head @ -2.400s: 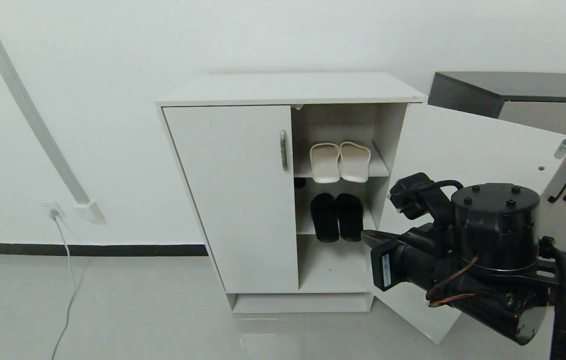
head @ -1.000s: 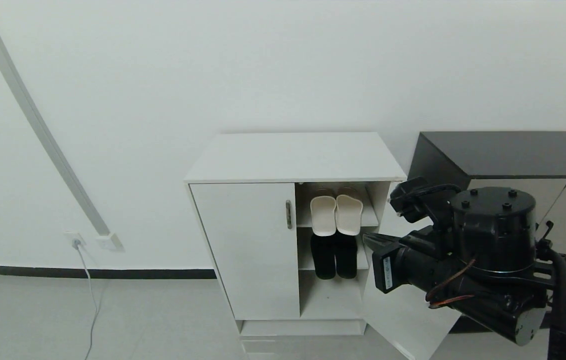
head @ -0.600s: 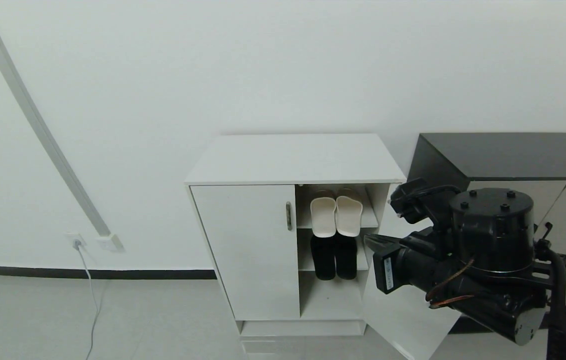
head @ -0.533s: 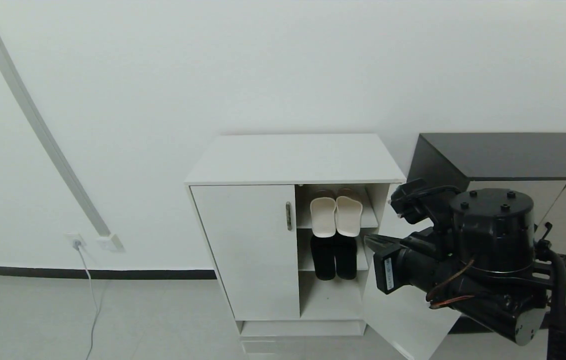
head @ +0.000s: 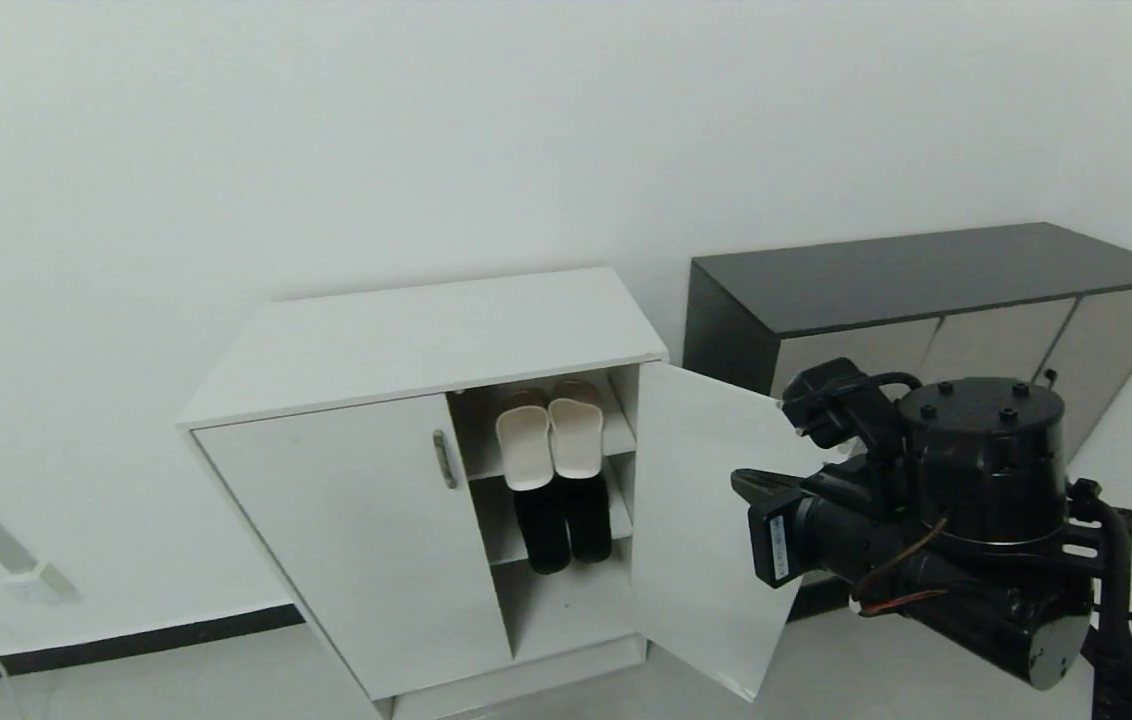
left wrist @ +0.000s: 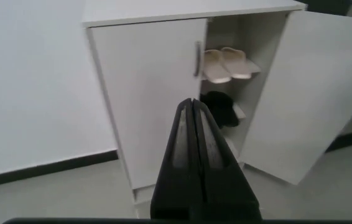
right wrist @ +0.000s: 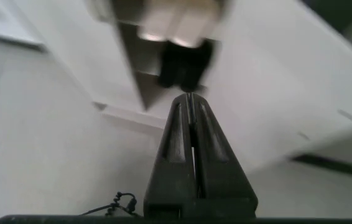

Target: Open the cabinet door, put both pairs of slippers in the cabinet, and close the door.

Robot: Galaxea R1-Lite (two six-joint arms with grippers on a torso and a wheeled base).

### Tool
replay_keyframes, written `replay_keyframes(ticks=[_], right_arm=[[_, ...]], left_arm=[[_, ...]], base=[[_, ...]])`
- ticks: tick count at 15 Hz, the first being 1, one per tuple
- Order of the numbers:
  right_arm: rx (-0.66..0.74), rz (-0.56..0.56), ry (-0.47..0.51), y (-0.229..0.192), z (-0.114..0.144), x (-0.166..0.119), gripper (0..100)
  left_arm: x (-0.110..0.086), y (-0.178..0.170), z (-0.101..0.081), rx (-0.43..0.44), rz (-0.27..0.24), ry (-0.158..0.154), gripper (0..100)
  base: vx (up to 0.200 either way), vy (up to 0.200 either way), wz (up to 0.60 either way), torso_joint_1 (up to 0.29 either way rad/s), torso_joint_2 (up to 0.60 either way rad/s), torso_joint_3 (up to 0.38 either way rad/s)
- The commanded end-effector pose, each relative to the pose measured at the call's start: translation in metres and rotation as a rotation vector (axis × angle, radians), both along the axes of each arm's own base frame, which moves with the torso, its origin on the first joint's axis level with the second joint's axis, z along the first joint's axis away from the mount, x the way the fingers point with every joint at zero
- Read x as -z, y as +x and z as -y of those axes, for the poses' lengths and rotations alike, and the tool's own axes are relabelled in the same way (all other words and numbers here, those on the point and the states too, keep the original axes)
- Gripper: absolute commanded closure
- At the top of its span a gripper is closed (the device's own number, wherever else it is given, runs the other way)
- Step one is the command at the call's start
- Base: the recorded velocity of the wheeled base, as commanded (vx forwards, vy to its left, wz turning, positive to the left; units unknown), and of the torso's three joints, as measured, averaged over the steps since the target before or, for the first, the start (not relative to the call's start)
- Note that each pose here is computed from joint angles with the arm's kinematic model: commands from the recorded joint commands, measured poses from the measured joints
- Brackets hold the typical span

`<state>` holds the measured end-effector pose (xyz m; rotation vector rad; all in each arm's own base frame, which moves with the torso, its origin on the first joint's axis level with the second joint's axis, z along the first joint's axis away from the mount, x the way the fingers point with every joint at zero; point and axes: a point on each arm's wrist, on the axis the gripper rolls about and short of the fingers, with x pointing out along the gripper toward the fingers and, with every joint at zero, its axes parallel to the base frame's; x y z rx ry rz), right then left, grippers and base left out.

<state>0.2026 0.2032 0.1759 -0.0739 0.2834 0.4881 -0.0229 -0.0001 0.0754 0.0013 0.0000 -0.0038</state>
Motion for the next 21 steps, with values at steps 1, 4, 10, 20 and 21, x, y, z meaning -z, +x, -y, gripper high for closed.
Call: replay_keyframes(ticks=[1, 4, 10, 20, 21], right_arm=[[0.005, 0.000, -0.001, 0.001, 0.001, 0.000, 100], [0.000, 0.002, -0.015, 0.001, 0.001, 0.002, 100], [0.039, 0.007, -0.013, 0.014, 0.003, 0.006, 100], [0.369, -0.020, 0.073, 0.161, 0.061, -0.017, 100], [0.376, -0.023, 0.072, 0.166, 0.062, -0.015, 100]], left_arm=[[0.000, 0.000, 0.000, -0.001, 0.000, -0.001, 100], [0.000, 0.000, 0.000, -0.002, 0.000, -0.004, 100], [0.000, 0.000, 0.000, -0.002, 0.000, -0.004, 100], [0.000, 0.000, 0.000, -0.002, -0.002, -0.004, 100], [0.000, 0.000, 0.000, -0.002, 0.000, -0.004, 100]], base=[[0.000, 0.000, 0.00, 0.000, 0.00, 0.000], [0.000, 0.000, 0.00, 0.000, 0.00, 0.000], [-0.100, 0.000, 0.00, 0.002, 0.00, 0.001], [0.000, 0.000, 0.00, 0.000, 0.00, 0.000], [0.000, 0.000, 0.00, 0.000, 0.00, 0.000]])
